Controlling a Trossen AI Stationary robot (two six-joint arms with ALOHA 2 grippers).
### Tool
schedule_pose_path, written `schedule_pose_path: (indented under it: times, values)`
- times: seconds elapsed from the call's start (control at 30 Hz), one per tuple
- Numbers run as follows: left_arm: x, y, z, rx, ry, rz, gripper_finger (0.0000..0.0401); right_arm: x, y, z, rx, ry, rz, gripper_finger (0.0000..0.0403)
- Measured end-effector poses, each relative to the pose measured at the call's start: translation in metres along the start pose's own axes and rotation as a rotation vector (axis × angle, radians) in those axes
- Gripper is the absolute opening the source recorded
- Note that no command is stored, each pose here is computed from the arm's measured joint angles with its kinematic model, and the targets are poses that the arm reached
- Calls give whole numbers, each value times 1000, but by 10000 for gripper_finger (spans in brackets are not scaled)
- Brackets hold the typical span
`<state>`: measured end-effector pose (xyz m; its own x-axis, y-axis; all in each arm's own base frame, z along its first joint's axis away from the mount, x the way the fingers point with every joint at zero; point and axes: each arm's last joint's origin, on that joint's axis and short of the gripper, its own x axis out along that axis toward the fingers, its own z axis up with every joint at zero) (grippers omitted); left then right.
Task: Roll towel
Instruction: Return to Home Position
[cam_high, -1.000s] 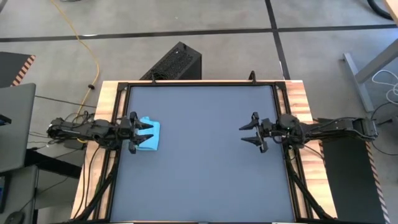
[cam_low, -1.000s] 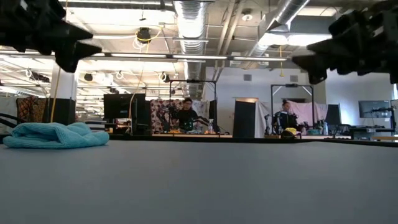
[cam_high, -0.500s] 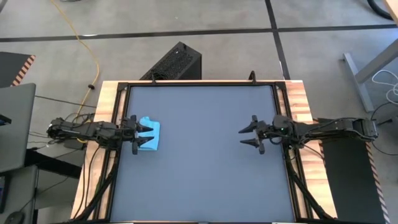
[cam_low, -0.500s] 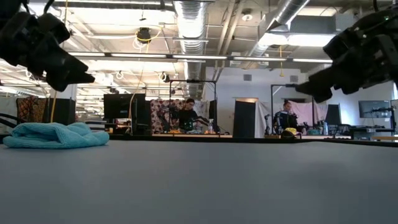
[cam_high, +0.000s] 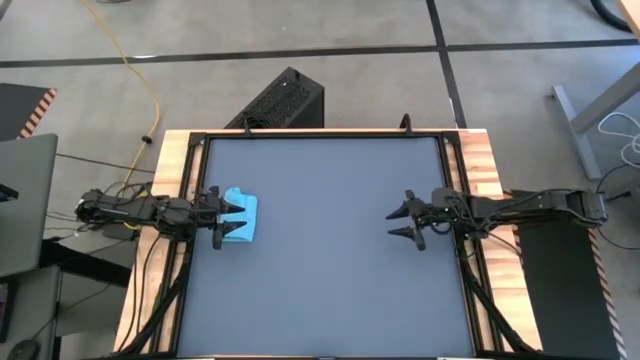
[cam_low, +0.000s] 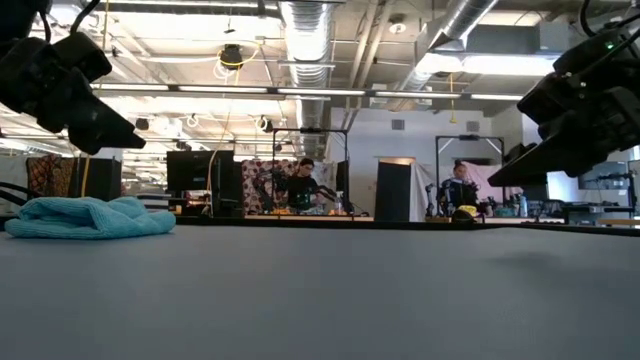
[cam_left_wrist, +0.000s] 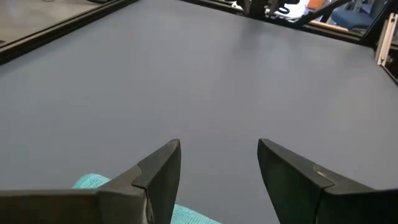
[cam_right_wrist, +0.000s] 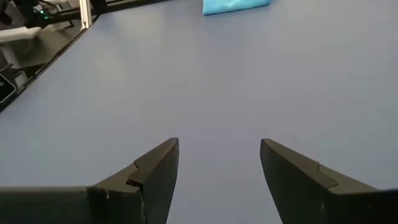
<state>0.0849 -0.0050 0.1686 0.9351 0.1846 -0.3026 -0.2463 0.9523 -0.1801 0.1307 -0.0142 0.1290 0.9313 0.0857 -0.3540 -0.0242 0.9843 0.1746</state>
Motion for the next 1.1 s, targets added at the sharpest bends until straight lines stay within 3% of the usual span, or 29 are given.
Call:
schedule_pose_path:
  times: [0.83,1.1]
  values:
    - [0,0,0,1,3,1,202,0,0,-1,2,8,-1,254]
    - [-2,-6,-2,25,25,-87,202,0,0,-1,2,8,-1,254]
